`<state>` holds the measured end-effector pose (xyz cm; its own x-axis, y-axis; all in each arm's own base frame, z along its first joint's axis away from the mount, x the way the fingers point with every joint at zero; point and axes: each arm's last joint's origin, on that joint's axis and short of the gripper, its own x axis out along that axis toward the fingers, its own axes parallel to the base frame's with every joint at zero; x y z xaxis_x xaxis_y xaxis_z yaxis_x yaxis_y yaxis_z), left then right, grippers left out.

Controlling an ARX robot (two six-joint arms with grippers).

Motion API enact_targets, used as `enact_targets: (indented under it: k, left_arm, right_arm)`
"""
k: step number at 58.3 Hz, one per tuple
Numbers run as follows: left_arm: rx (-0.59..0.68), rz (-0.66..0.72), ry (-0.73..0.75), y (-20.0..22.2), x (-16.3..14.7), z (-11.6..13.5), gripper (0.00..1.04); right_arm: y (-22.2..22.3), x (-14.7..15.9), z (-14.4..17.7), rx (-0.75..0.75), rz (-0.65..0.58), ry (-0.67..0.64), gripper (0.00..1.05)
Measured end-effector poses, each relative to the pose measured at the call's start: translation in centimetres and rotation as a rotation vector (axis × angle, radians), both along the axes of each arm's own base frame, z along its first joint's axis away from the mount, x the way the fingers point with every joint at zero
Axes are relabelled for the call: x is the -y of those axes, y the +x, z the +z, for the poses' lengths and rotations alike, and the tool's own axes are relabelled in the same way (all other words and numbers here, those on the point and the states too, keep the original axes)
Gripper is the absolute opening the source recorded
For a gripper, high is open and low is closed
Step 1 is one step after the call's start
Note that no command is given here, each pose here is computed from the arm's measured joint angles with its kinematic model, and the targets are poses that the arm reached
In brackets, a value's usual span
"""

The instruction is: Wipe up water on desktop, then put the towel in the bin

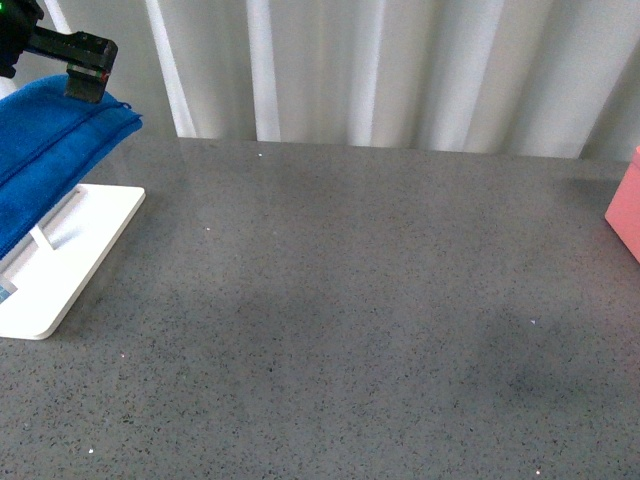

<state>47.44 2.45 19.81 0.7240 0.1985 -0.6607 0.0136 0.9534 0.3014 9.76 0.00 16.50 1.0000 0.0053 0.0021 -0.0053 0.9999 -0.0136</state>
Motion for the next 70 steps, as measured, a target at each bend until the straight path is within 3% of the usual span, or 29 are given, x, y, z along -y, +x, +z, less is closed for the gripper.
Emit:
enact_targets:
  k: [38,70]
  left_arm:
    - [-0.047,-0.015,0.012,-0.4,-0.3,-3.2,0.97]
    - [-0.048,-0.029,0.028,-0.8,-0.1,-3.8,0.12]
  right_arm:
    - [0.0,0.0,0.0,0.0,0.0,0.0,0.98]
    - [0.0,0.0,0.0,0.0,0.0,0.0,0.98]
